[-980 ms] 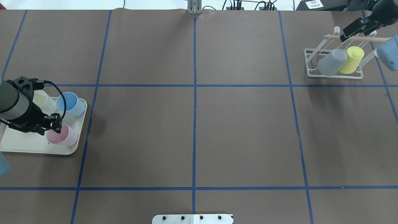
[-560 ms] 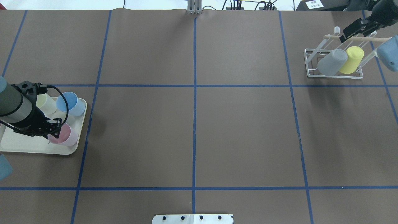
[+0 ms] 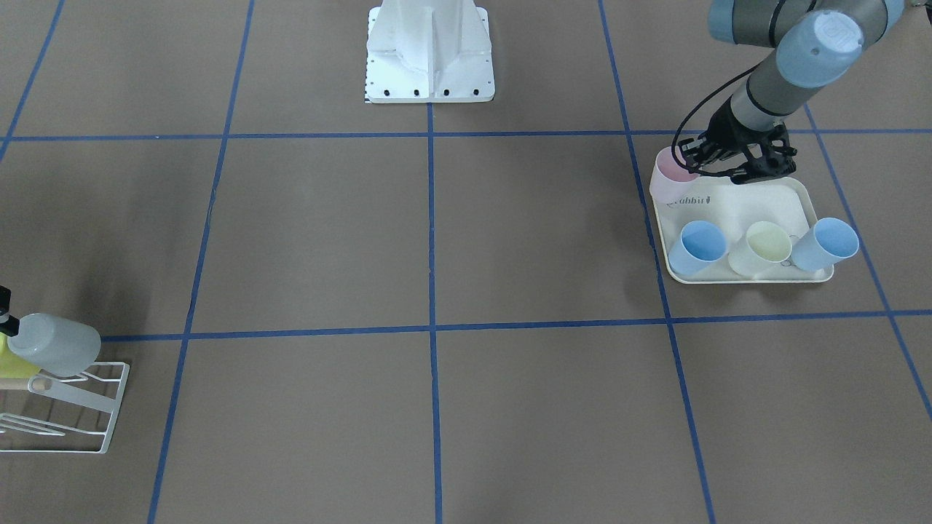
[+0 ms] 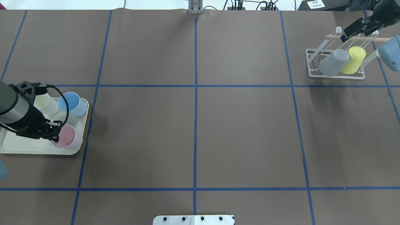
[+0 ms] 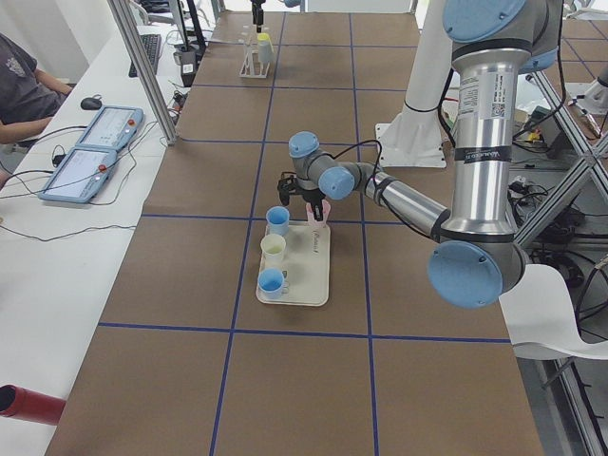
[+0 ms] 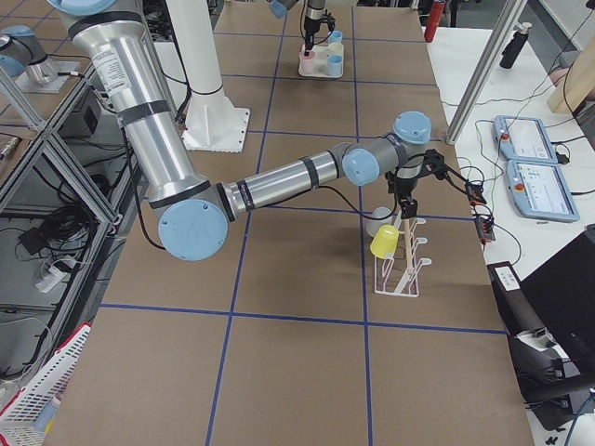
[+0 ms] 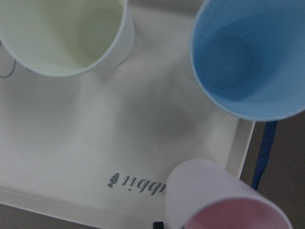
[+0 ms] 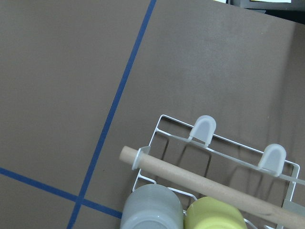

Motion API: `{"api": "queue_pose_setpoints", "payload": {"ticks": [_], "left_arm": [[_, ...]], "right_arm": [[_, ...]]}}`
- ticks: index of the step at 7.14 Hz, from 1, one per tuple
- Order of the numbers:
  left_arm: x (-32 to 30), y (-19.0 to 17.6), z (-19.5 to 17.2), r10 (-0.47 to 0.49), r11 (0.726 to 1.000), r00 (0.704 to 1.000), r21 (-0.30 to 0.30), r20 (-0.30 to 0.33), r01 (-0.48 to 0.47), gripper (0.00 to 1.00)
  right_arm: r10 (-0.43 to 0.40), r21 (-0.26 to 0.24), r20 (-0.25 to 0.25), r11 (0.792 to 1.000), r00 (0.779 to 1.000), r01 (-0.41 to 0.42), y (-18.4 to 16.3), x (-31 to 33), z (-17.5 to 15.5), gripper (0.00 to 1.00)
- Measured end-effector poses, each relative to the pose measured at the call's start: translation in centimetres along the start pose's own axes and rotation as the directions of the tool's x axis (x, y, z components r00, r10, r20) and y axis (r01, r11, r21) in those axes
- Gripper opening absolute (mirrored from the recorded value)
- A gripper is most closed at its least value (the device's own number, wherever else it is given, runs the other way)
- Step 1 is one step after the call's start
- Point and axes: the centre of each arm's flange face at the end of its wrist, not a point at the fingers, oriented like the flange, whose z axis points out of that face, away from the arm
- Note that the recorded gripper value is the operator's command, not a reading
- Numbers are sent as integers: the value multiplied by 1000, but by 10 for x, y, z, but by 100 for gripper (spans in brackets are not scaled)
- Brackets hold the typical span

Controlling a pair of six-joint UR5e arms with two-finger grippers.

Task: Transfer IKEA cup to right arm and place on rack

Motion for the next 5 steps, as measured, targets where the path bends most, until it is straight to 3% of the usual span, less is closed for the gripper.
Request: {"api": "queue_pose_setpoints", "payload": {"ticks": [2,3,4,5], "left_arm": [[25,8,-60,8,1000,992,15,-128,-7,0],[53,7,-80,-2,1000,983,27,-181,7,0],[90,6,-101,-31,998,970,37,-239,41,0],[128,8,-119,-88,995,952,27,-293,100,0]], "right_arm": [[79,38,45,996,996,-81,0,-52,-6,99],[130,71,91,988,987,-137,3,-81,-10,99],[187,102,159,973,969,-205,7,-113,-12,99],[242,122,259,952,935,-280,14,-149,-13,99]]}}
